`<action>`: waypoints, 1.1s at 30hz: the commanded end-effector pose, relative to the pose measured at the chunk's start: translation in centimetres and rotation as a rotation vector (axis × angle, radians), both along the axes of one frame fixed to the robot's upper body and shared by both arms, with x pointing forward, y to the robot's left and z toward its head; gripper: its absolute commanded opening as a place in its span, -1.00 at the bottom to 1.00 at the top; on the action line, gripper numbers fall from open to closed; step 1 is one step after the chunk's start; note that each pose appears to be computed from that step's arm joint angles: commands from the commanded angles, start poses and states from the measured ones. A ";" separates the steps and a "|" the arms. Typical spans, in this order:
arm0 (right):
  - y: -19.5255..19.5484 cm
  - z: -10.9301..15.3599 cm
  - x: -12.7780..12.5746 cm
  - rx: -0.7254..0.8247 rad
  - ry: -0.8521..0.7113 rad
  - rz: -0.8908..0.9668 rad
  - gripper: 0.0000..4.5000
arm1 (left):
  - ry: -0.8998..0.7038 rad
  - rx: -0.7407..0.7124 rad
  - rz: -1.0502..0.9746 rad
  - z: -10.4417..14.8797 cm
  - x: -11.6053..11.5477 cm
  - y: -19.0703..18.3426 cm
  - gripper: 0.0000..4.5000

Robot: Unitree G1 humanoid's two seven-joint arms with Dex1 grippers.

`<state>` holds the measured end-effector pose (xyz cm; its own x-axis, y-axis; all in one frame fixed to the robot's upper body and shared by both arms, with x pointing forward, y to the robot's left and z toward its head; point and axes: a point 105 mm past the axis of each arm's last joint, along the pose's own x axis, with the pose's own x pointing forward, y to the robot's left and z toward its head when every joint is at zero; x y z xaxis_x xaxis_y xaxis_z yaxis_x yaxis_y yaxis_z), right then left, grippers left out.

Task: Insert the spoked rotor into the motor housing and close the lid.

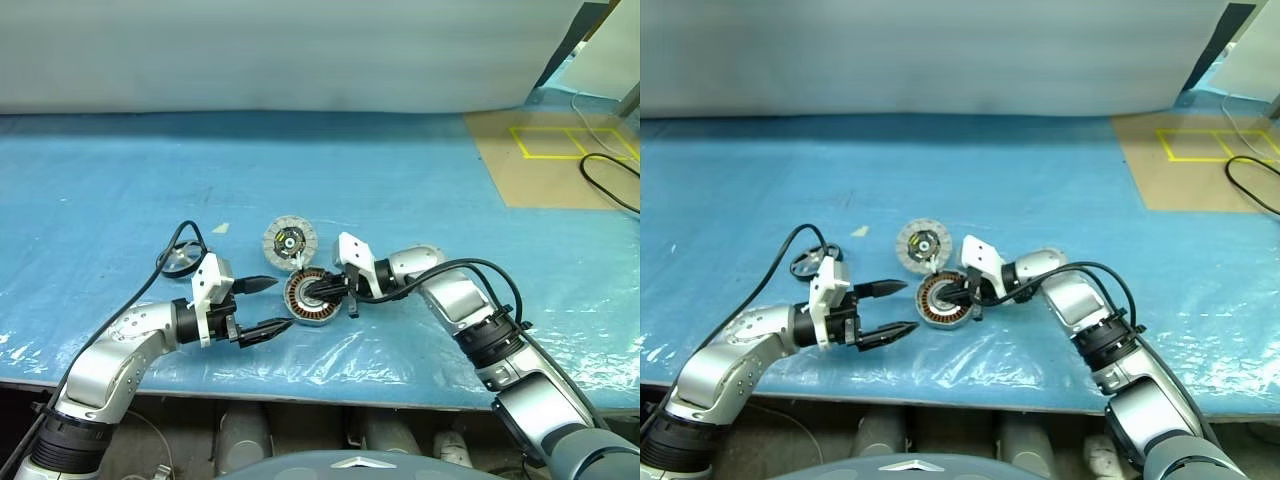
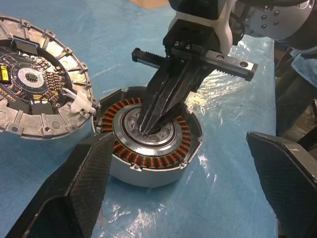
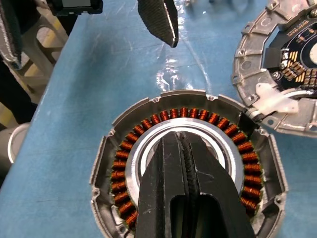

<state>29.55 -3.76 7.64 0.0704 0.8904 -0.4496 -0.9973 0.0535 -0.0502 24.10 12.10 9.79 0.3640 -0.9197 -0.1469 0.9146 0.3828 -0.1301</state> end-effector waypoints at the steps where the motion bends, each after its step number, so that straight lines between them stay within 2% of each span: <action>1: -0.6 -0.8 -0.3 -0.029 0.039 -0.007 -1.00 | -0.026 0.003 -0.003 0.7 0.0 0.2 1.00; 5: -0.3 3.0 -0.3 0.114 0.125 -0.007 -1.00 | -0.026 -0.007 0.013 0.9 -0.2 0.6 1.00; 9: 0.0 7.3 -1.2 0.189 0.102 0.057 -1.00 | -0.027 -0.054 0.042 2.2 -0.3 1.3 1.00; 13: -0.3 9.8 -1.5 0.216 0.059 0.061 -1.00 | -0.066 -0.047 0.115 3.6 -0.1 2.8 1.00; 15: -0.5 10.0 -1.4 0.211 0.034 0.044 -1.00 | -0.089 -0.030 0.168 4.2 0.3 4.1 1.00; 18: -1.0 9.4 -0.8 0.198 0.023 -0.011 -1.00 | -0.151 0.025 0.304 6.2 1.9 8.3 1.00; 23: -1.2 8.3 -0.5 0.181 0.023 -0.049 -1.00 | -0.191 0.140 0.324 8.9 3.8 12.3 1.00; 27: -1.3 8.0 -0.2 0.183 0.020 -0.072 -1.00 | -0.174 0.374 0.246 8.5 5.5 15.6 1.00; 33: -1.7 7.3 -0.2 0.181 0.015 -0.120 -1.00 | -0.125 0.665 0.069 9.1 9.5 16.9 1.00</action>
